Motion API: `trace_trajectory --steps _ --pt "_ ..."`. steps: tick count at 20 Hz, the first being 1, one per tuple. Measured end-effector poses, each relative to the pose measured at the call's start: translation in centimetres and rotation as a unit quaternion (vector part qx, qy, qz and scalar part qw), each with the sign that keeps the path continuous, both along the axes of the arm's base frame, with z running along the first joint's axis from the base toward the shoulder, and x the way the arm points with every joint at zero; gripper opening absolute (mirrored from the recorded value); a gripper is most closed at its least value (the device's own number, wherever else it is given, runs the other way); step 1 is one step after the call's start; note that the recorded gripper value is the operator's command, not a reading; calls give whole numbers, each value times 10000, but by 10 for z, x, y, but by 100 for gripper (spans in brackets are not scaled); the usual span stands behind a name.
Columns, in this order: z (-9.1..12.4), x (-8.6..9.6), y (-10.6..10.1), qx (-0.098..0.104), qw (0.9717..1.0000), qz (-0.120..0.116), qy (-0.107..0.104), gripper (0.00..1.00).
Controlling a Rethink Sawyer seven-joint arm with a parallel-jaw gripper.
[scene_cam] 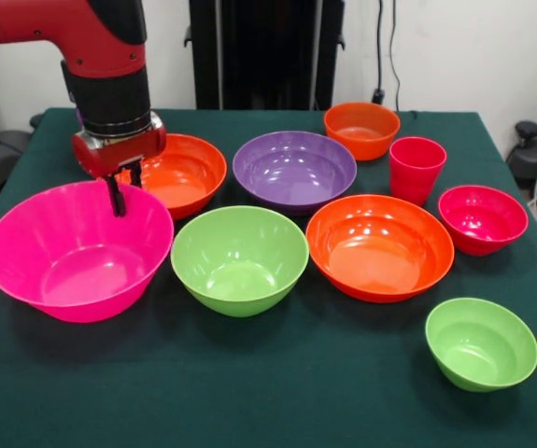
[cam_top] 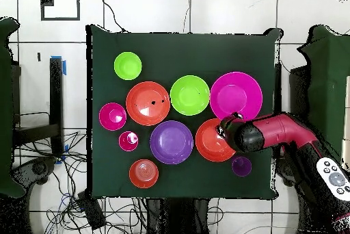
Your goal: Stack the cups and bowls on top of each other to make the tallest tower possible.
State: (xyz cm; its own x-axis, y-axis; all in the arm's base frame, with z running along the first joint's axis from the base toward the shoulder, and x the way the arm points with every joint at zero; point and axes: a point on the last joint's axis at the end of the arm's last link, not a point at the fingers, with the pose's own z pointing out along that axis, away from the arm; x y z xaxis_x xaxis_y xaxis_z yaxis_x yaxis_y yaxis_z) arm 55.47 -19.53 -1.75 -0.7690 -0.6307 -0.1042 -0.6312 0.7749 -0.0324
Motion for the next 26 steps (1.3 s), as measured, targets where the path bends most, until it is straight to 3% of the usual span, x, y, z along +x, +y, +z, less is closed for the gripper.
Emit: trace_trajectory --steps 14,18,24,26 --pt "4 6 1 -23 9993 345 -109 0" --pt "13 11 -1 -13 9994 314 -138 0" --pt "69 32 -9 -189 9993 171 -275 0" --pt "102 41 -13 -356 9988 116 -303 0"
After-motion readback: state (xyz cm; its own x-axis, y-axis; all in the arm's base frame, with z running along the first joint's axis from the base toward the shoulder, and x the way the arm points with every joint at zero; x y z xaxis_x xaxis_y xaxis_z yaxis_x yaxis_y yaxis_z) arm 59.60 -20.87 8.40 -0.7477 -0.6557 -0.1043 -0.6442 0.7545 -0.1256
